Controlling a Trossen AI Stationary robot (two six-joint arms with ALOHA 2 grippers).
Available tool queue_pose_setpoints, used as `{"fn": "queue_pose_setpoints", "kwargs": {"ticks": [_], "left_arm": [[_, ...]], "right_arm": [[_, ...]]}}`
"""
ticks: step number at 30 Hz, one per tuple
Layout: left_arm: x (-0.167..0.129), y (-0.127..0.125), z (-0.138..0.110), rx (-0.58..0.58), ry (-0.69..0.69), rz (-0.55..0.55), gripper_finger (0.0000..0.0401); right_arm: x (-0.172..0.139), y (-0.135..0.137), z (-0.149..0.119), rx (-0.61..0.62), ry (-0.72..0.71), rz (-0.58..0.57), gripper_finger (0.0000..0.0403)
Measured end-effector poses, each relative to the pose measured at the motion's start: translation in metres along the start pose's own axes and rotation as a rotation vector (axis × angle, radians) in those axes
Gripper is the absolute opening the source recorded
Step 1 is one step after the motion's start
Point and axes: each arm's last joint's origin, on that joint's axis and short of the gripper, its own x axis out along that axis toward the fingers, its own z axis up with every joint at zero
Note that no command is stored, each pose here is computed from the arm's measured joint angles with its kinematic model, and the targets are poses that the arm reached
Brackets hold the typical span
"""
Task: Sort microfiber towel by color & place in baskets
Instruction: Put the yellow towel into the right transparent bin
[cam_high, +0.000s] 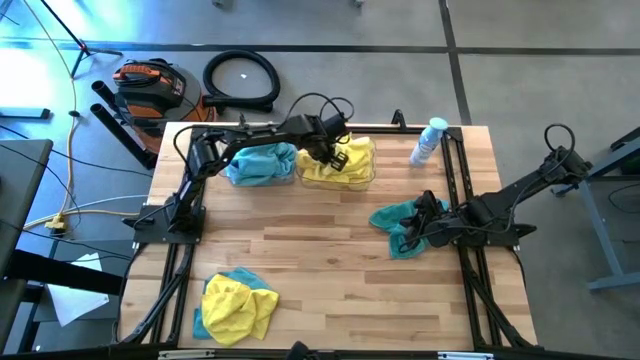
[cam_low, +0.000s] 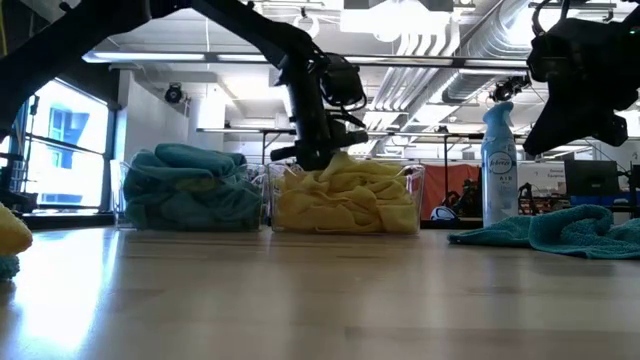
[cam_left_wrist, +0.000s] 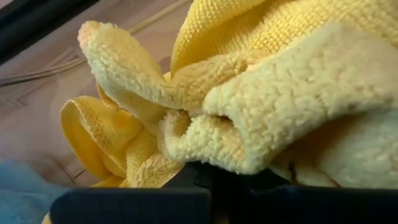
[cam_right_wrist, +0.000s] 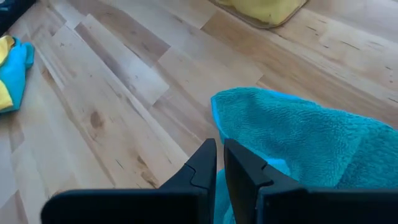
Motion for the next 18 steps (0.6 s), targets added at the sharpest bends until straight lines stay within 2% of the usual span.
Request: {"fn": "queue_pose_setpoints", "kwargs": {"ticks": [6,10,13,18], "left_arm": [[-0.007,-0.001,0.002,0.043,-0.021,-0.013,0.0039],[-0.017,0.002,0.004,0.021,-0.036,-0.023,0.0071],[-0.03,0.004,0.004,-0.006,-0.04,-0.029,0.0083],[-0.068,0.01,0.006,-0.034,-0.104,-0.045,0.0083]], "right_arm": [[0.0,0.0,0.0,0.007,0.0,-0.001,0.0028],[0.0,0.0,0.0,0.01,0.002,-0.002,0.0028],[0.0,0.0,0.0,0.016,0.005,-0.003,0.0028],[0.0,-0.001,-0.001,0.009,0.009,-0.013,0.0028]]}}
